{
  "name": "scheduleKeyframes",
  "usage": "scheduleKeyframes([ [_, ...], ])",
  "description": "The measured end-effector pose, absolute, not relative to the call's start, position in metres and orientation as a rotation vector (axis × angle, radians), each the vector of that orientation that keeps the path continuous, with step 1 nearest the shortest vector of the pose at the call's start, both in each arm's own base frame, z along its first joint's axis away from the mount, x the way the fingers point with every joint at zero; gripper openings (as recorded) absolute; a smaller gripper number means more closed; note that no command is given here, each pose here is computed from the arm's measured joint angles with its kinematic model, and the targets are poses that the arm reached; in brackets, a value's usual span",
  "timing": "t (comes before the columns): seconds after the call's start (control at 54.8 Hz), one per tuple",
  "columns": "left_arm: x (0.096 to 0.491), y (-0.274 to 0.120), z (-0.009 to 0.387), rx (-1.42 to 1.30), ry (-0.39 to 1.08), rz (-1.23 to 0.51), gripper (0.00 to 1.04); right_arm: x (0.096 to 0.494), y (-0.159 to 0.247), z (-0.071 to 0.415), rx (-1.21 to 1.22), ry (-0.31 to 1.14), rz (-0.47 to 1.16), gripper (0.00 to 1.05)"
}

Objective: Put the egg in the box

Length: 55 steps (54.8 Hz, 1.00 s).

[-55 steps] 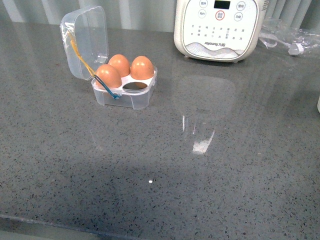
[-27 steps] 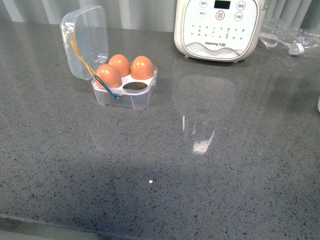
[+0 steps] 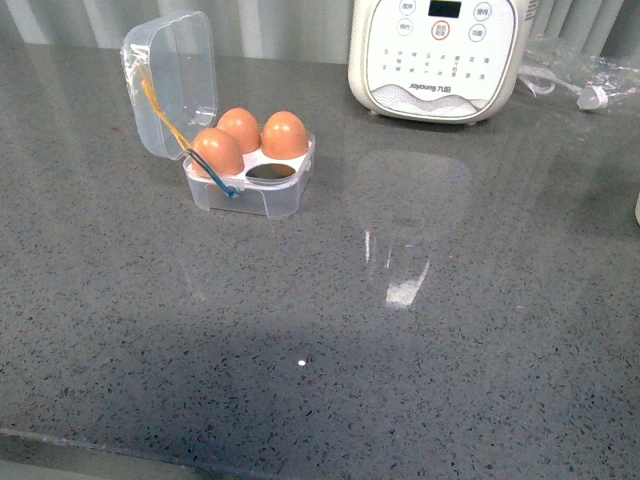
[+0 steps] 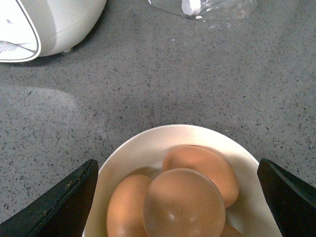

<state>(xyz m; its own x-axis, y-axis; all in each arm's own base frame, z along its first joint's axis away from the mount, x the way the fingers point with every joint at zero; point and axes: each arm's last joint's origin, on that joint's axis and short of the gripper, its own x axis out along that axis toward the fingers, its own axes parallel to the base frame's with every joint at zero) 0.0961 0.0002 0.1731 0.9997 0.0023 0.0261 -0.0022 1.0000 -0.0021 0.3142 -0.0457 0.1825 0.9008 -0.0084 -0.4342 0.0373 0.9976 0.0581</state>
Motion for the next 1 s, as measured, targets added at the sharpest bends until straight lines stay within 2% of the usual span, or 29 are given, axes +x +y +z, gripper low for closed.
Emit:
scheduleKeyframes([
  [0.328,0.096,0.000,0.173,-0.002,-0.026,0.002,0.98,0.311,-0.049,0.172,0.064,0.471,-0.035,0.97],
  [0.492,0.096,0.000,0.173,-0.002,-0.026,0.002,0.98,0.310,-0.049,0.171,0.058,0.472,-0.037,0.77],
  [0.638,0.096,0.000,0.173,-0.002,-0.026,0.002,0.98,0.309,-0.047,0.170,0.047,0.476,-0.029,0.48],
  [0.675,0.096,0.000,0.173,-0.002,-0.026,0.002,0.98,0.309,-0.045,0.171,0.044,0.473,-0.026,0.44],
  [1.003,0.096,0.000,0.173,-0.002,-0.026,0.002,0.98,0.296,-0.013,0.226,0.000,0.344,0.046,0.43],
])
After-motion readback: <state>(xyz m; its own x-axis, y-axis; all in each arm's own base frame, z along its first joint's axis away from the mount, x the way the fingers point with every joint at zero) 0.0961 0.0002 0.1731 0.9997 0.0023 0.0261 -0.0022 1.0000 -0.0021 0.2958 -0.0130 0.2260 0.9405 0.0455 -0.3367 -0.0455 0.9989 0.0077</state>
